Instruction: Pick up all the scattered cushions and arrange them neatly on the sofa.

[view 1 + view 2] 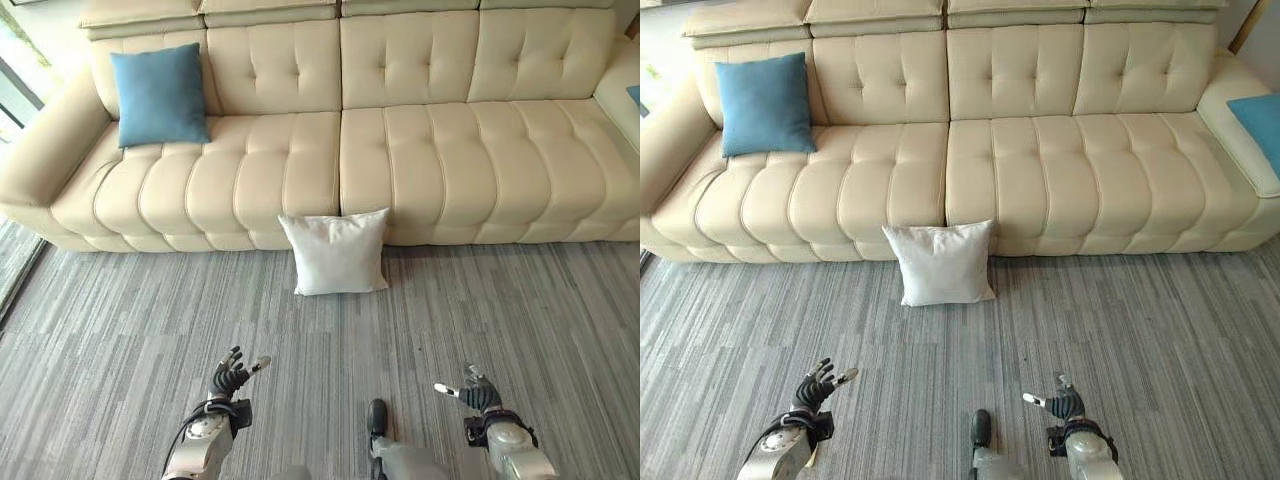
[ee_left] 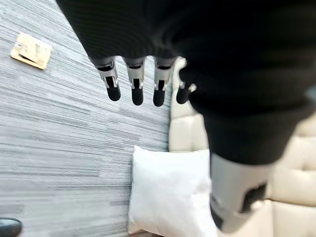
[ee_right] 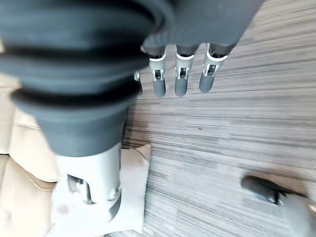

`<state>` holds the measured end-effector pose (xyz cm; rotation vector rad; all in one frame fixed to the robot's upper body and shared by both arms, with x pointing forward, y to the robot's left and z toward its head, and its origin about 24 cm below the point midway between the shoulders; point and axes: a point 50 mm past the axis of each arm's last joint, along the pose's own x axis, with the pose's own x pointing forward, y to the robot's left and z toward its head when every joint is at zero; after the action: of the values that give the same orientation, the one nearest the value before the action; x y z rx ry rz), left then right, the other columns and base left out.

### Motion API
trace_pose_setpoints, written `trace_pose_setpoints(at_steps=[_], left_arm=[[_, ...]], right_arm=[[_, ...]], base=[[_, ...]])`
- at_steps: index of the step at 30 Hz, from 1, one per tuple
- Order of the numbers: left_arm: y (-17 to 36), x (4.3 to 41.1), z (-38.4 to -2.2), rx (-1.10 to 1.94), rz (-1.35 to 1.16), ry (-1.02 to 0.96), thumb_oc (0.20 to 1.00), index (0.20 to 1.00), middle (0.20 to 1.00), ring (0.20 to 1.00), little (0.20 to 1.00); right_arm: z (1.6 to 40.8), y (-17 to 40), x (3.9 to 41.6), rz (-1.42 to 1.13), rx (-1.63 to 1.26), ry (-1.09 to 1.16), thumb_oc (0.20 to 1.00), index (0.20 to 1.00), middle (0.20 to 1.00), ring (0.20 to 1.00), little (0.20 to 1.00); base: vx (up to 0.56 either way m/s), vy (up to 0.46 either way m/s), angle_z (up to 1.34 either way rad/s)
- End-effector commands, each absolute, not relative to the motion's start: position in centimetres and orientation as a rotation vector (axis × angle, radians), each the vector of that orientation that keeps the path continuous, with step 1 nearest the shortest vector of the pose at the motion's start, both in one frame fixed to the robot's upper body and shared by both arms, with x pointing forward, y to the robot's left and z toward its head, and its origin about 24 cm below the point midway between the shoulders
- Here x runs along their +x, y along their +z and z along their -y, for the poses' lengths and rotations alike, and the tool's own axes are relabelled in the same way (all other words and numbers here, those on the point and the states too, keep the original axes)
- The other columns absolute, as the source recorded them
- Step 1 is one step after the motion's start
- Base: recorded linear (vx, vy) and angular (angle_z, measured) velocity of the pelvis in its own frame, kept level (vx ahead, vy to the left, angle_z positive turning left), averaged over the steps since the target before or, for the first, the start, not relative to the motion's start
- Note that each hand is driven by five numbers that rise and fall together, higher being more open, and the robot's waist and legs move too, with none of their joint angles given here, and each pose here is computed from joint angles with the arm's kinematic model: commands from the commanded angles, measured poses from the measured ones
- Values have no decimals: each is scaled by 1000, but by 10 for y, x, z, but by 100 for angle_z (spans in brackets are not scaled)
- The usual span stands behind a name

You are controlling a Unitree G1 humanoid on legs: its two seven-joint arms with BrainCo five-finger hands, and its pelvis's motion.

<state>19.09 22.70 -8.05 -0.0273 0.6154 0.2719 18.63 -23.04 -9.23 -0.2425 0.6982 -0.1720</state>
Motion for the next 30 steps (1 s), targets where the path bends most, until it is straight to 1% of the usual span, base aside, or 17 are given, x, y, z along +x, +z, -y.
trace_pose_setpoints(at_steps=[1,8,12,19,24,27,30], left_arm=[[-71,196,-231,6,-556,259,1000,1000,1000,1000,1000],[-74,192,-230,36,-575,246,1000,1000,1000,1000,1000],[-74,189,-235,42,-576,264,1000,1000,1000,1000,1000],[-72,192,-244,74,-576,283,1000,1000,1000,1000,1000],[-67,195,-247,73,-554,287,1000,1000,1000,1000,1000],[-65,198,-247,66,-540,298,1000,1000,1000,1000,1000],[-65,199,-245,67,-535,282,1000,1000,1000,1000,1000]], right_arm=[[250,-90,180,-701,-258,-219,1000,1000,1000,1000,1000],[253,-90,178,-710,-292,-220,1000,1000,1000,1000,1000],[243,-91,180,-706,-297,-179,1000,1000,1000,1000,1000],[233,-97,180,-733,-284,-150,1000,1000,1000,1000,1000],[231,-95,185,-721,-281,-151,1000,1000,1000,1000,1000],[231,-93,186,-711,-284,-155,1000,1000,1000,1000,1000],[232,-96,182,-724,-272,-165,1000,1000,1000,1000,1000]], base=[[286,4,-6],[309,123,-10],[353,242,-36],[130,143,-13],[205,18,4],[168,-97,-48],[166,-131,20]])
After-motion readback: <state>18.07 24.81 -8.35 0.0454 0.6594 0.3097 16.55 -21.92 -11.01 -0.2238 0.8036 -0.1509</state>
